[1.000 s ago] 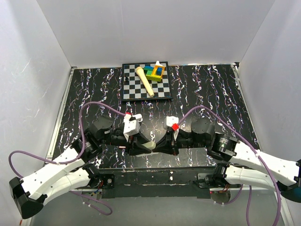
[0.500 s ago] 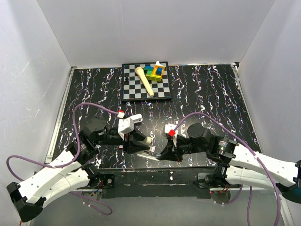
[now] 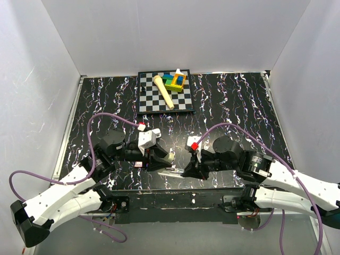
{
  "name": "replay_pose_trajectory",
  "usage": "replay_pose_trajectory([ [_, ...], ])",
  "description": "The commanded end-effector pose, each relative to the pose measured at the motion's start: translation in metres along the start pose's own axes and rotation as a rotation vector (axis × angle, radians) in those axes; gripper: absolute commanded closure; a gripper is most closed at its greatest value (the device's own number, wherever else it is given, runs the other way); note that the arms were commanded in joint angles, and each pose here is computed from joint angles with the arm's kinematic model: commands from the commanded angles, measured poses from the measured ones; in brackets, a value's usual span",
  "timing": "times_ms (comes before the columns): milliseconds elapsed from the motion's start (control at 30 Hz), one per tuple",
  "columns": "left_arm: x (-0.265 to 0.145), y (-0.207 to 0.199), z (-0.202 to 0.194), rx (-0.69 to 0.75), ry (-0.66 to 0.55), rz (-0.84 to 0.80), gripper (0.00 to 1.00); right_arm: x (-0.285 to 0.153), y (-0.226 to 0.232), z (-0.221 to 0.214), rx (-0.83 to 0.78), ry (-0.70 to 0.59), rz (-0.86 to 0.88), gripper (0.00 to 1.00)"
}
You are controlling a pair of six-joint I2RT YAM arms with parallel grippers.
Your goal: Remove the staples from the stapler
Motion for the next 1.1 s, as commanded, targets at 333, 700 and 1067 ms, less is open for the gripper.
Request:
replay_pose_trajectory([
  [333, -0.005, 0.017, 0.018, 0.074, -0.059, 0.17, 1.0, -0.035, 0.011, 0.024, -0.022, -0.019, -0.082, 0.89],
  [700, -0.003, 0.029, 0.016, 0.055, -0.057, 0.263, 1.0, -0.058, 0.015, 0.036, -0.045, -0.024, -0.14, 0.7],
  [1067, 0.007, 0.045, 0.014, 0.032, -0.053, 0.329, 1.0, -0.066, 0.003, 0.049, -0.043, -0.074, -0.308, 0.6],
])
Point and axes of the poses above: each gripper's point midway between its finger pads, its own x axis out along the fingers, its own y axis along the line the jaws close on, z = x × y, the point moved 8 cm from there along -x, back along the fingers, and after that the axes turned 7 degrees about x, right-handed, at the moved point
